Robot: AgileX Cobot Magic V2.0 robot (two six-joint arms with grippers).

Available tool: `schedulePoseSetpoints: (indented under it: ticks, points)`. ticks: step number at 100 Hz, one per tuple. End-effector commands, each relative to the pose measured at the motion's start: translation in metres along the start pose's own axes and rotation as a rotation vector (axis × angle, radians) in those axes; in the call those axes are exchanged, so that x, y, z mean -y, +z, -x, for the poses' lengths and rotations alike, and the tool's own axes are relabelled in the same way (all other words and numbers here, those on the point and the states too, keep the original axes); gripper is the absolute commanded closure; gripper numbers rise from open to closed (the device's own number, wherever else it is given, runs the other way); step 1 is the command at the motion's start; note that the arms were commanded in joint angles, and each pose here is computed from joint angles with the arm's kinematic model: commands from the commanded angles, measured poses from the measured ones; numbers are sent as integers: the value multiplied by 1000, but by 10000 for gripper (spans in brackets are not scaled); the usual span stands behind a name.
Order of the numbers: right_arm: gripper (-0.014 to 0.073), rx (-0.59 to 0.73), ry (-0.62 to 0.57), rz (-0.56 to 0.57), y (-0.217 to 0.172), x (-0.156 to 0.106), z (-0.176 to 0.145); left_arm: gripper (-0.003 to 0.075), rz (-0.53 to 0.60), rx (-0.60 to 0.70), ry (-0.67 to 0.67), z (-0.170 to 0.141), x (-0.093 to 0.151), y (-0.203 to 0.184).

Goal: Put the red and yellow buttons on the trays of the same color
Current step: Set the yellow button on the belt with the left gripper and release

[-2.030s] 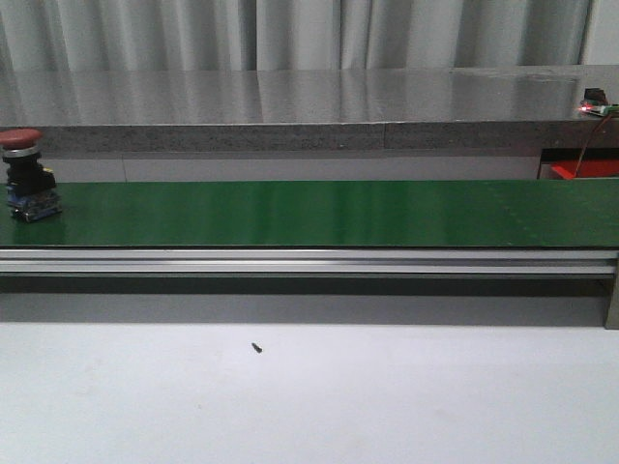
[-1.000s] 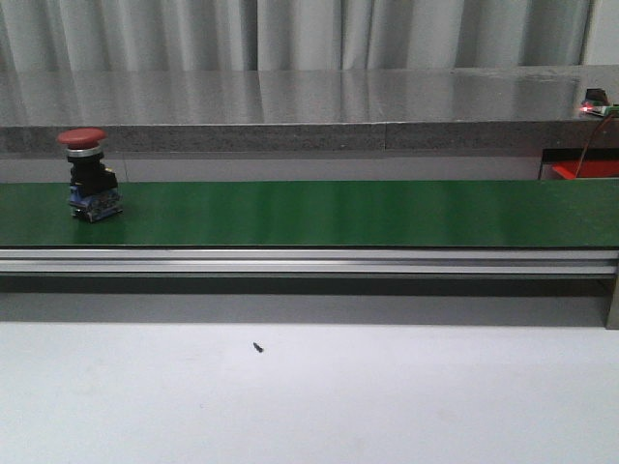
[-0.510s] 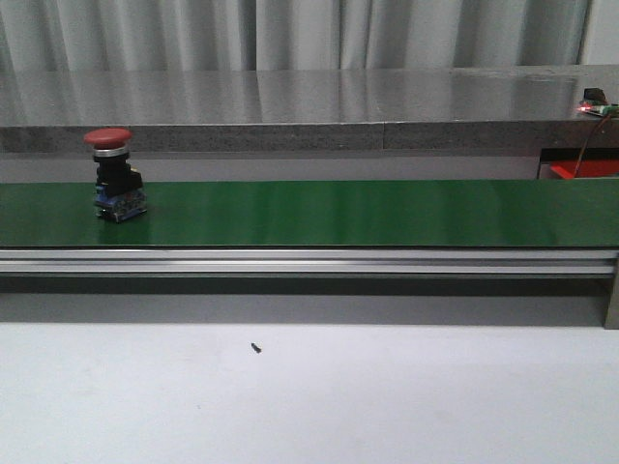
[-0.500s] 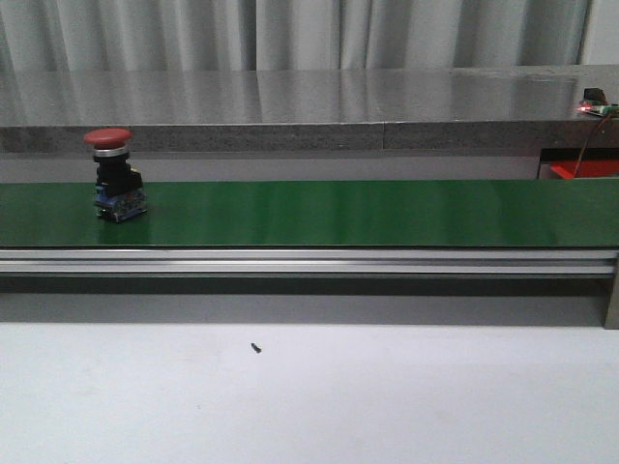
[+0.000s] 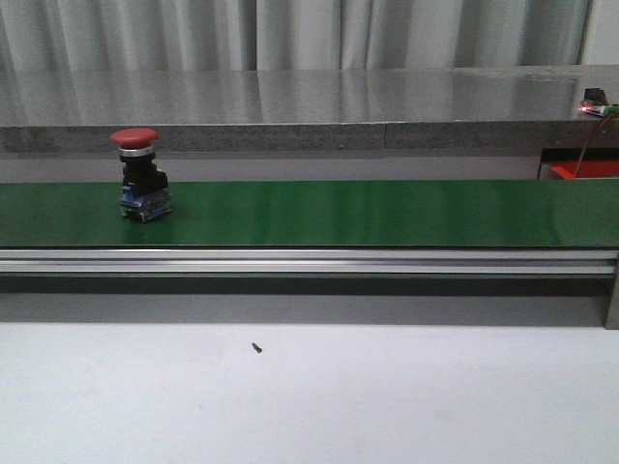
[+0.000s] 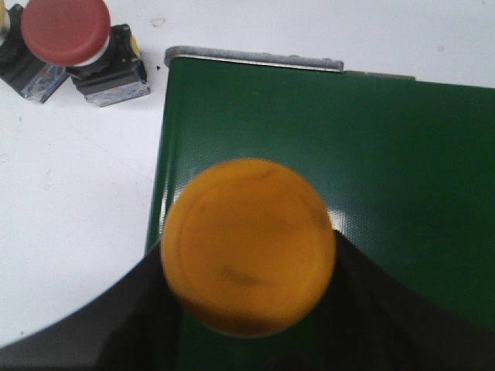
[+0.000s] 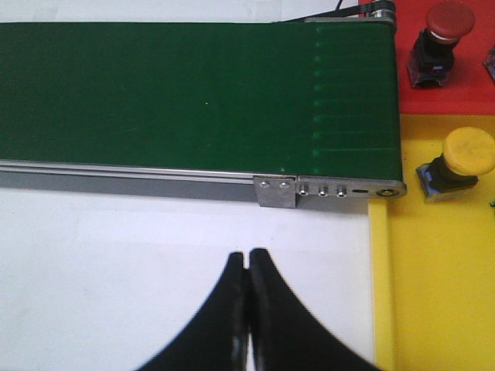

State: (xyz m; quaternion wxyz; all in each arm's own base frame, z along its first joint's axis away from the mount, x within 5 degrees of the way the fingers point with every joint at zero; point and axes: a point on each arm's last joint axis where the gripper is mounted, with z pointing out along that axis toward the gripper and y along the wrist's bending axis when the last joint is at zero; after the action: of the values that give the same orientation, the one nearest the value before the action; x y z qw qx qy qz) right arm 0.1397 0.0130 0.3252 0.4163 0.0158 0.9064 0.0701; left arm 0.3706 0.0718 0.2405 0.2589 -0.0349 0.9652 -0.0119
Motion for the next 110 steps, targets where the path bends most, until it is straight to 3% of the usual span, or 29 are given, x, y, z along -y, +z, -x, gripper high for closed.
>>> schedulePoseSetpoints:
  ticks: [1, 20, 27, 92, 101, 110]
  points:
    - [701, 87, -11, 0, -6, -1, 12, 497, 1, 108, -6, 14, 4, -22]
    - [701, 87, -11, 0, -6, -1, 12, 199, -11, 93, -8, 12, 5, -23]
    - [701, 87, -11, 0, -6, -1, 12, 150, -18, 96, -10, 13, 7, -25]
    - [701, 87, -11, 0, -6, -1, 12, 157, -110, 231, 51, 1, 51, -108]
    - [701, 87, -11, 0, -6, -1, 12, 205, -128, 251, 42, -9, 55, -120]
    - [701, 87, -11, 0, -6, -1, 12, 315, -142, 270, 31, -20, 57, -132]
